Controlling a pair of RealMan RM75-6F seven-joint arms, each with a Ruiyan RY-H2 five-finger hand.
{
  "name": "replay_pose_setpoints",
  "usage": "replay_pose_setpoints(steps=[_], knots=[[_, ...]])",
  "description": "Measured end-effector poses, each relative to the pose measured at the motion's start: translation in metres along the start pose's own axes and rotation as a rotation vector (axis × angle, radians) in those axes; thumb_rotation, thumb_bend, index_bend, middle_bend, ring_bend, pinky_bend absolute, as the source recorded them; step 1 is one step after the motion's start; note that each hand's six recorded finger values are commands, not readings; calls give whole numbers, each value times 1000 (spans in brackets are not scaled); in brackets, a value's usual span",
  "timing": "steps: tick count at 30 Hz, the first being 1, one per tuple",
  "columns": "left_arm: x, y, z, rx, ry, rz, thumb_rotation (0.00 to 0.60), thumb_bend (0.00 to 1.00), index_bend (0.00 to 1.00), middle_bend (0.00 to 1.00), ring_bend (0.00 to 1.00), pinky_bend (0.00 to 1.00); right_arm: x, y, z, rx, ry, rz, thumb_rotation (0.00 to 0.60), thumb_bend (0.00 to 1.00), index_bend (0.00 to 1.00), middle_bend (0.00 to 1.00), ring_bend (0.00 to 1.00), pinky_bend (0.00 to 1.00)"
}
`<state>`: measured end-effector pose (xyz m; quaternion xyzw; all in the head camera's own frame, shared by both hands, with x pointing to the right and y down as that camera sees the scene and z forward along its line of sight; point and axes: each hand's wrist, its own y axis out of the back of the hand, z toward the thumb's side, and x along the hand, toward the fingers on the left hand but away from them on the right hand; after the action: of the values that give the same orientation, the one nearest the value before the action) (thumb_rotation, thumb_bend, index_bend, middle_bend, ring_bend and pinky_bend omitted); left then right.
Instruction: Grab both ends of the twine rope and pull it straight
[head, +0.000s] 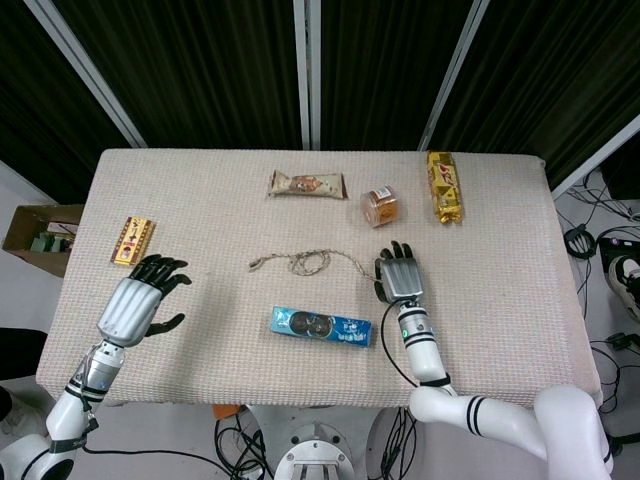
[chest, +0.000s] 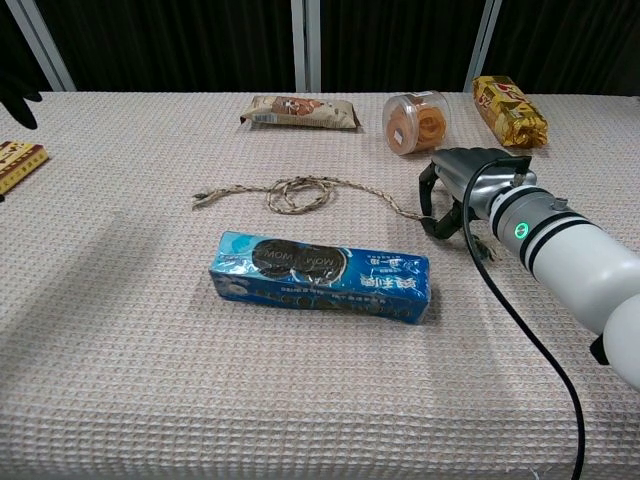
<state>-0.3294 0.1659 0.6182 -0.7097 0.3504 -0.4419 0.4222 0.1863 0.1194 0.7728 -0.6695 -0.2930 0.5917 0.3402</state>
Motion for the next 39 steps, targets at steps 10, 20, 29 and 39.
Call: replay_pose_setpoints(steps=[10, 20, 29, 39], knots=[[21, 5, 1, -11, -4, -5, 600, 171, 367, 221, 183, 171, 3, 15, -12, 27, 3, -51, 600, 487, 622, 312, 76, 139], [90, -4, 27, -46, -29, -84, 600, 171, 404, 220, 183, 171, 20, 77, -47, 153, -8, -175, 600, 487, 627, 315, 75, 136], [159, -56, 65, -85, 40, -205, 600, 240, 438, 208, 168, 166, 17, 91, -66, 174, -58, -169, 600, 487, 630, 312, 72, 127], [196, -109, 86, -92, 142, -272, 600, 289, 441, 200, 151, 165, 11, 91, -69, 164, -66, -161, 600, 487, 631, 309, 69, 122]])
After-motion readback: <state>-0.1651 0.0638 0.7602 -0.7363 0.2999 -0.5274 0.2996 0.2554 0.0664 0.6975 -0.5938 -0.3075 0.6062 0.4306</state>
